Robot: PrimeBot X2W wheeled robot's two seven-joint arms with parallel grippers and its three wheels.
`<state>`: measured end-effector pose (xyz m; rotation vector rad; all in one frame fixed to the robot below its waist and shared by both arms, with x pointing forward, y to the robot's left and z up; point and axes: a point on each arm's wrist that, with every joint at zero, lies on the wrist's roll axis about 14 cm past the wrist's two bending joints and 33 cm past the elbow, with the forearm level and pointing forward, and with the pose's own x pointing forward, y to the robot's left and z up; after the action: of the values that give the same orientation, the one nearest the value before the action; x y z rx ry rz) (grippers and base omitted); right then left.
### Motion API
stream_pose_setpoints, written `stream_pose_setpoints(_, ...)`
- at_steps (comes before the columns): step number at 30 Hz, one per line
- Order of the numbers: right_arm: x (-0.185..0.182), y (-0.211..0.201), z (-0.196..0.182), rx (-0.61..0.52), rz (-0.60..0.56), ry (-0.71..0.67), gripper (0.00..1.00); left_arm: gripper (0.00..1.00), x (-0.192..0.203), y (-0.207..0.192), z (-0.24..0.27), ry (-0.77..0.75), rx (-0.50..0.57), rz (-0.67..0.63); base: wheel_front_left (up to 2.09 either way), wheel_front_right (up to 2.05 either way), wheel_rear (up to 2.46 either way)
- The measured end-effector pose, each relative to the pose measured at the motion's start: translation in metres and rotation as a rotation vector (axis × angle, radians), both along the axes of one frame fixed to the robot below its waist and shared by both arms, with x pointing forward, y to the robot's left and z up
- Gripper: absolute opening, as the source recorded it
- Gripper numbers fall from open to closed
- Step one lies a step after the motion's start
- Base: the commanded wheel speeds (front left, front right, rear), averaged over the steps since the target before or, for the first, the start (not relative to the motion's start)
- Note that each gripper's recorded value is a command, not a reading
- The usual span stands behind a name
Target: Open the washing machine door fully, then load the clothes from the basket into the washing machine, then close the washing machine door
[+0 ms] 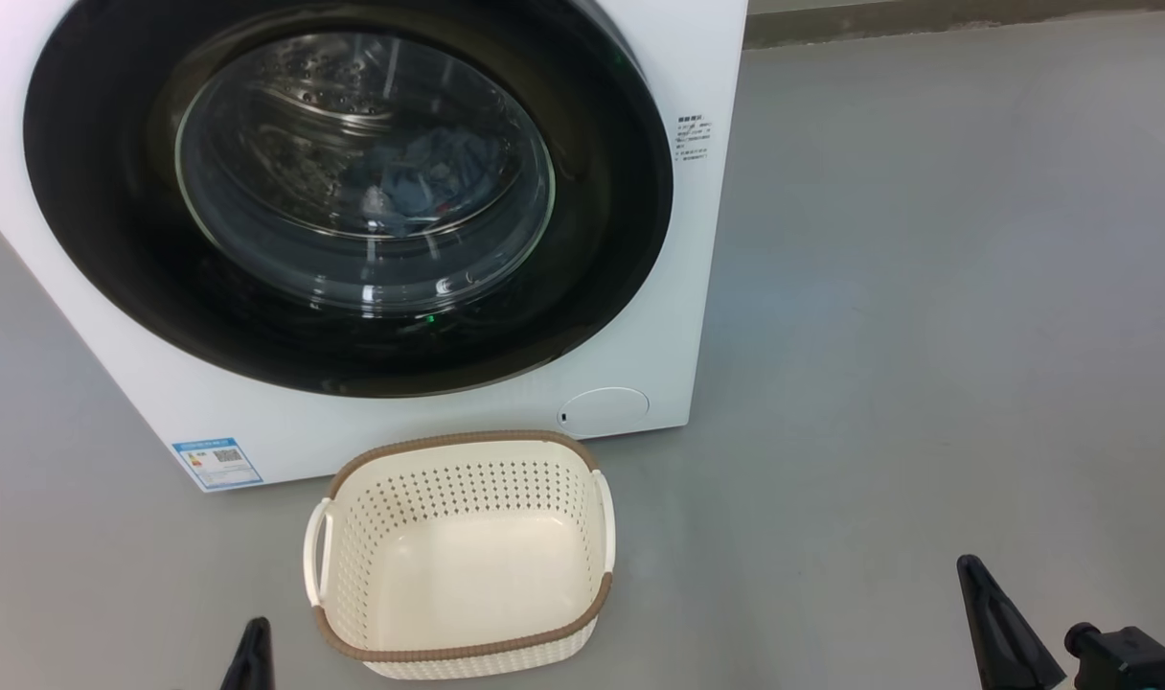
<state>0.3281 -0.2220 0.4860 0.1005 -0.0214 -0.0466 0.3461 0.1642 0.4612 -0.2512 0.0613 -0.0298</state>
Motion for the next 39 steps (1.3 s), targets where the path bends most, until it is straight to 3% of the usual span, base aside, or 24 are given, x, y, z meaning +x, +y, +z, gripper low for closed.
stream_pose_setpoints(39, 0.009, -0.004, -0.012, 0.455, -0.065, 0.040, 0.00, 0.00, 0.002, 0.013, -0.011, 0.089, -0.406, 0.099, 0.00, 0.00, 0.00)
